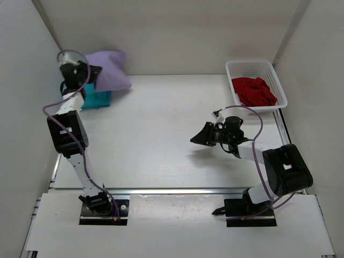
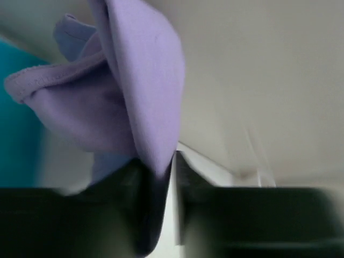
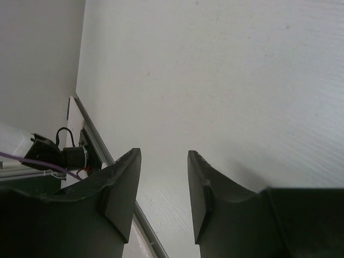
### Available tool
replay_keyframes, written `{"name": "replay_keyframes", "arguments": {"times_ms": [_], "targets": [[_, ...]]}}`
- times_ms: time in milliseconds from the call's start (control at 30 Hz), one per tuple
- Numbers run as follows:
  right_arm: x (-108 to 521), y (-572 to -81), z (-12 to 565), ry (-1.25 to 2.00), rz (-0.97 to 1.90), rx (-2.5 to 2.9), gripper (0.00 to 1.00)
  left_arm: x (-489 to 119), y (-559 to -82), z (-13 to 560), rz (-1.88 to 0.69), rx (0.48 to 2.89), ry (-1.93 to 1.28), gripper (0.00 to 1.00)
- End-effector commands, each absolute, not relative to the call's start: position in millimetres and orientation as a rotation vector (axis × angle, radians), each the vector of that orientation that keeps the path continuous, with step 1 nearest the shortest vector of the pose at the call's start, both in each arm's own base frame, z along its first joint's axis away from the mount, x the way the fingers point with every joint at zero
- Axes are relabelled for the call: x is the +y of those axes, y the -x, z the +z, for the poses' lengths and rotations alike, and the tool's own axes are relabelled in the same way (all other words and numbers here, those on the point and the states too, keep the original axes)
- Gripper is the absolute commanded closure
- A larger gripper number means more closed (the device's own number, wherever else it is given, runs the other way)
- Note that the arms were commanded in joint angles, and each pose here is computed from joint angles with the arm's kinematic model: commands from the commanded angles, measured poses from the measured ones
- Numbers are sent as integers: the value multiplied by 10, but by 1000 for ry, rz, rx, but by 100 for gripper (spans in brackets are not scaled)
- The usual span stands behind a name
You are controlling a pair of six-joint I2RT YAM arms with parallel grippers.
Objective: Fold and stack the t-shirts
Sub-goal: Put the neatly folded tshirt into the corner of the board with the left arm
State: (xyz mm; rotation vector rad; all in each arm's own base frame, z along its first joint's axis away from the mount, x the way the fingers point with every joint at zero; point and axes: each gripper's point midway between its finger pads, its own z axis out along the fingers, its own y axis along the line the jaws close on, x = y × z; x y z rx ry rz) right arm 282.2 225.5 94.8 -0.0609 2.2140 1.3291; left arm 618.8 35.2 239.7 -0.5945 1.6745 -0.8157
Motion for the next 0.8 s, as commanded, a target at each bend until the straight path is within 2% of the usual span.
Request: {"name": "replay_keyframes", "arguments": {"times_ms": [0,33,133,233,433,567,600,667,700,767], "targets": [[2373,-2802,1064,165,1368,2159,62,921,-5843,2116,-795,1642,815,54],[2395,-2814,1084,175,1377,2152,61,1076,-5709,1928,-788,1625,874,3],[2428,-2783,1111,189,1383,2149,62,1356,-5364,1455,-791,1602,1090,2],[2428,-2773,1110,199,1375,2146,61,1624,-5026,1316,-714,1554,1238,2],[2442,-2737,1097,204,1371,2145,58,1929,-4570,1484,-587,1452,1348,1],[2427,-2798,1072,181,1300,2165,57,1605,-4474,1592,-603,1466,1288,1],[2455,-2826,1116,185,1287,2161,60,1475,-4502,1657,-600,1492,1236,1],[2466,-3021,1188,152,1188,2145,76,787,-4663,1767,-593,1619,1045,1],[2516,-3043,1208,160,1167,2149,98,594,-4694,1876,-597,1637,994,2],[2533,-3268,1323,124,1045,2145,100,-287,-4718,2023,-656,1710,770,1]]}}
